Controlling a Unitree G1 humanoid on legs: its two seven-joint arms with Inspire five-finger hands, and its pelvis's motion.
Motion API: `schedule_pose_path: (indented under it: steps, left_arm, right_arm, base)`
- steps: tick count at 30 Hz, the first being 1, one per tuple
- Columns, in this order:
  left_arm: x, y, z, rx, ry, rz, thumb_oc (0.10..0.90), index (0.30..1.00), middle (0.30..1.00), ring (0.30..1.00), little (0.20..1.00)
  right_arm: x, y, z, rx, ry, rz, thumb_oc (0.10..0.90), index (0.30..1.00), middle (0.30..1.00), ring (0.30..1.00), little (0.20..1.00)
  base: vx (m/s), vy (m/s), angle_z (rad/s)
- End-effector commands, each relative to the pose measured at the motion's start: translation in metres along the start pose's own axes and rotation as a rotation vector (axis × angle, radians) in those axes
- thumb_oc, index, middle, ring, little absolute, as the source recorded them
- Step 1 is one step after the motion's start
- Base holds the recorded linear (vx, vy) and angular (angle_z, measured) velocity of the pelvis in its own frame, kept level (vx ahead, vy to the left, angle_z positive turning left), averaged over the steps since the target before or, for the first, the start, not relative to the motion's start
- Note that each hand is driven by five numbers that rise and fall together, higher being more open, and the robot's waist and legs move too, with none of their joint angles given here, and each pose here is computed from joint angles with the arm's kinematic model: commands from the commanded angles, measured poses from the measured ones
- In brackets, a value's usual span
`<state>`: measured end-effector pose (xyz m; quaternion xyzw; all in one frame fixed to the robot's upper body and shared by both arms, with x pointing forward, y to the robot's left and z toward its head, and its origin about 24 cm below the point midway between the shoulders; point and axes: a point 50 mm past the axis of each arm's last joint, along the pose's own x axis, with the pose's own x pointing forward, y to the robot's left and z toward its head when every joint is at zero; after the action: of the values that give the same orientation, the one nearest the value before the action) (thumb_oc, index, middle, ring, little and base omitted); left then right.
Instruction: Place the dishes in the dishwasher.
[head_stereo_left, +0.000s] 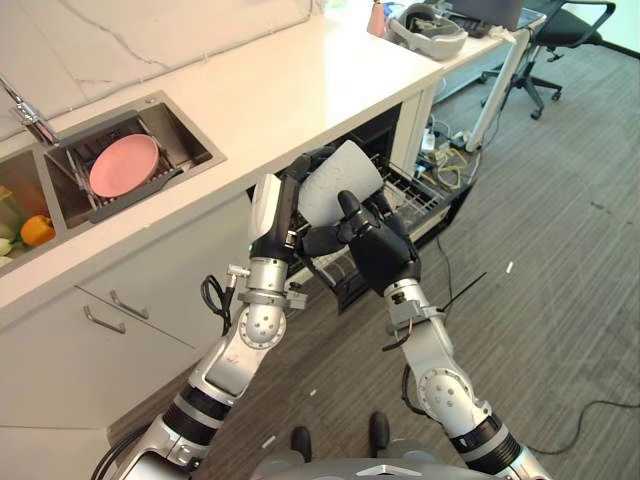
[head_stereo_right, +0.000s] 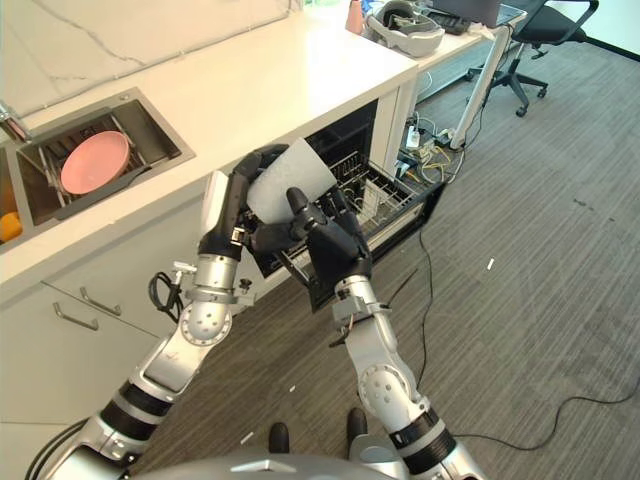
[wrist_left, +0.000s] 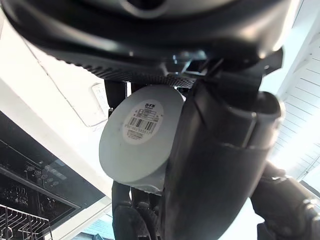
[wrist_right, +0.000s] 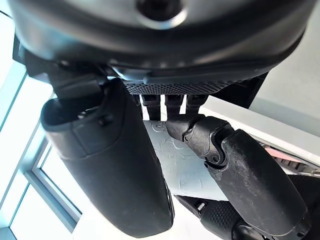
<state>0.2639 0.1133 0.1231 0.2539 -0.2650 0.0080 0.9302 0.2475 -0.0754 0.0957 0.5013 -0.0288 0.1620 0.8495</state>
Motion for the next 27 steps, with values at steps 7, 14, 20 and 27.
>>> schedule_pose_path:
  steps: [7, 14, 20, 27]
  left_arm:
    - [0.024, -0.012, 0.045, 0.086, -0.35, -0.097, 0.4, 0.3, 0.3, 0.3, 0.3]
    - [0.039, -0.01, 0.075, 0.058, -0.502, -0.133, 0.4, 0.3, 0.3, 0.3, 0.3]
    - [0.015, -0.008, 0.088, 0.079, -0.606, -0.304, 0.4, 0.3, 0.3, 0.3, 0.3]
    - [0.009, 0.008, 0.066, -0.054, -0.436, -0.261, 0.4, 0.3, 0.3, 0.3, 0.3]
  right_arm:
    - [0.011, 0.058, 0.017, 0.137, -0.129, 0.307, 0.8, 0.9, 0.9, 0.9, 0.9]
    - [0.016, 0.073, 0.026, 0.158, -0.158, 0.411, 0.8, 0.9, 0.9, 0.9, 0.9]
    - [0.015, 0.076, 0.055, 0.044, -0.265, 0.463, 0.4, 0.3, 0.3, 0.3, 0.3]
    - [0.019, 0.07, 0.046, 0.078, -0.231, 0.452, 0.4, 0.3, 0.3, 0.3, 0.3]
  base:
    - [0.0, 0.0, 0.0]
    - [-0.01, -0.01, 0.03]
    - [-0.02, 0.001, 0.05]
    - [0.0, -0.002, 0.01]
